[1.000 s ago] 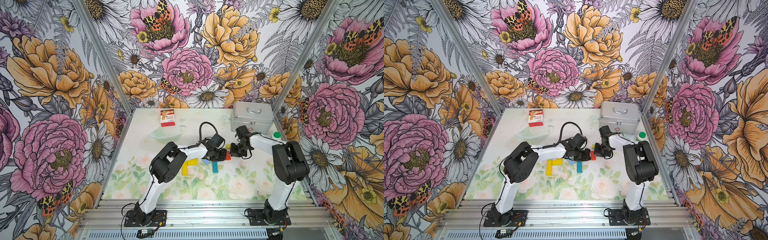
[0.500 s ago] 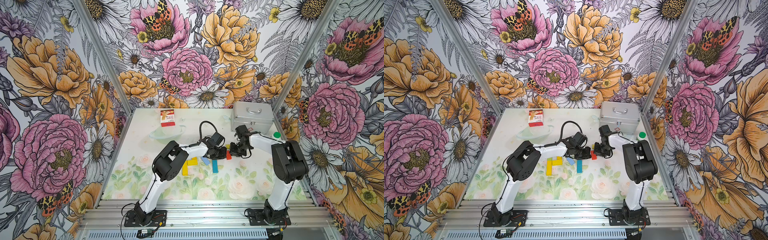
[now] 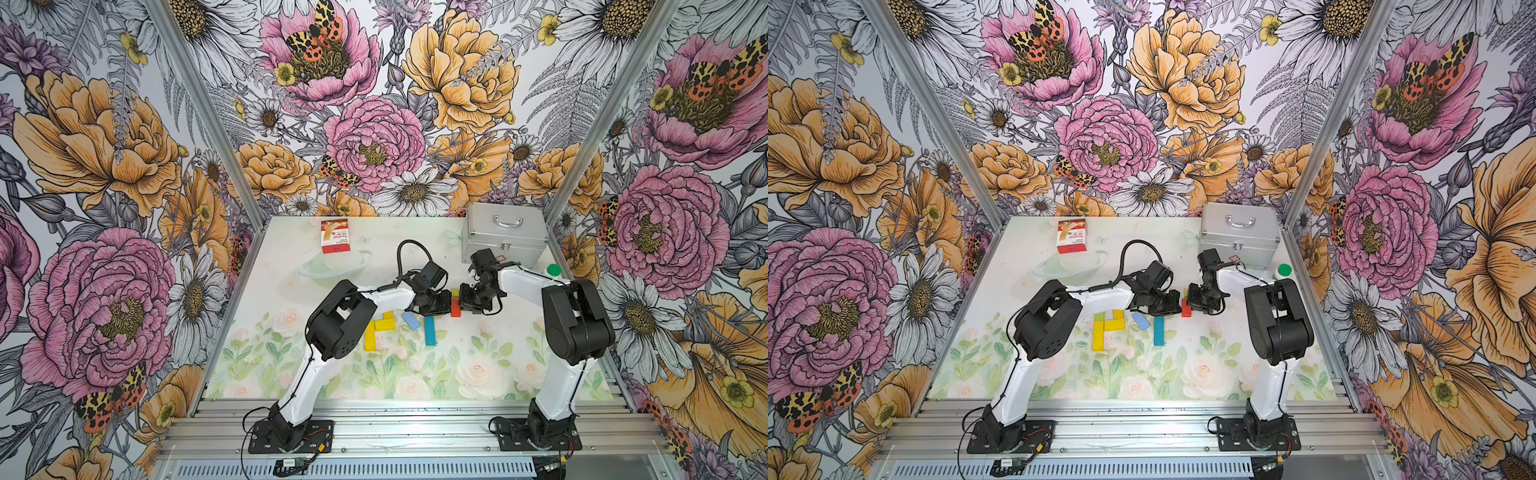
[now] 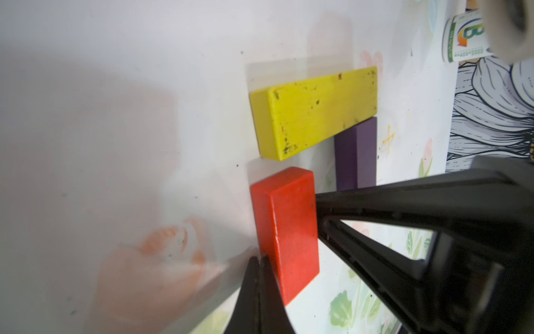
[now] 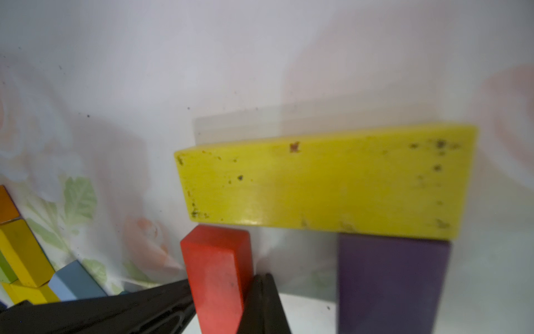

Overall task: Assemble the letter p with building blocks
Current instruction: Assemble the building block at the center of the board.

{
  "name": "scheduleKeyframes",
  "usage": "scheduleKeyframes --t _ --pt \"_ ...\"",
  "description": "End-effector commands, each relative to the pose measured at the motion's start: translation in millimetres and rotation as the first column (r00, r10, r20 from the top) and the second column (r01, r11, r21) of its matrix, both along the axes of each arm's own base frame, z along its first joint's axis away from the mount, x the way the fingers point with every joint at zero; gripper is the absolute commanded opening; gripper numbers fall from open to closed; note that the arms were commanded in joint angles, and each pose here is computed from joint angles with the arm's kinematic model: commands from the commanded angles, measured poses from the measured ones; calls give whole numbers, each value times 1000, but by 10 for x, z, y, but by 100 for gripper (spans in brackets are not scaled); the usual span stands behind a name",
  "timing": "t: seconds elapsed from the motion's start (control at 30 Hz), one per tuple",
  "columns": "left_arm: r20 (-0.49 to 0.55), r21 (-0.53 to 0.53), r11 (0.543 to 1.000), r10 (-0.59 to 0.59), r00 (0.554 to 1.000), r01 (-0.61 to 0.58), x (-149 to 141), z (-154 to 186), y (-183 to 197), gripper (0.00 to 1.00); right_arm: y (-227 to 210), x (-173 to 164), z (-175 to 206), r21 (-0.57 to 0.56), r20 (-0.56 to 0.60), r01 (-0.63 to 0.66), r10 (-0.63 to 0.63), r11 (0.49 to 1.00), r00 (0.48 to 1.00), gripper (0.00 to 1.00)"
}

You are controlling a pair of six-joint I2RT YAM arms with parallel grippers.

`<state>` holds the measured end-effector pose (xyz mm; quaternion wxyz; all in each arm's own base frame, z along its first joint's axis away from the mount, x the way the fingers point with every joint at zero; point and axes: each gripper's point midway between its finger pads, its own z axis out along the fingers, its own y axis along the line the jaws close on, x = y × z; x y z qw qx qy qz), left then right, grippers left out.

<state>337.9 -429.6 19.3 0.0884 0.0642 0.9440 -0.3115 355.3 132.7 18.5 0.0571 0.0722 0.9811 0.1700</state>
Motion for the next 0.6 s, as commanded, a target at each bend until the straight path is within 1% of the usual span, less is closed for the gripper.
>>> scheduleKeyframes --t 0.0,0.57 --pt "-27 -7 1000 -16 1000 16 -17 -112 -72 0 -97 -62 -196 -41 -52 4 -6 999 999 0" --pt "-27 -7 1000 -25 999 25 -51 -125 -122 0 -148 -43 -161 -40 -43 17 -19 999 999 0"
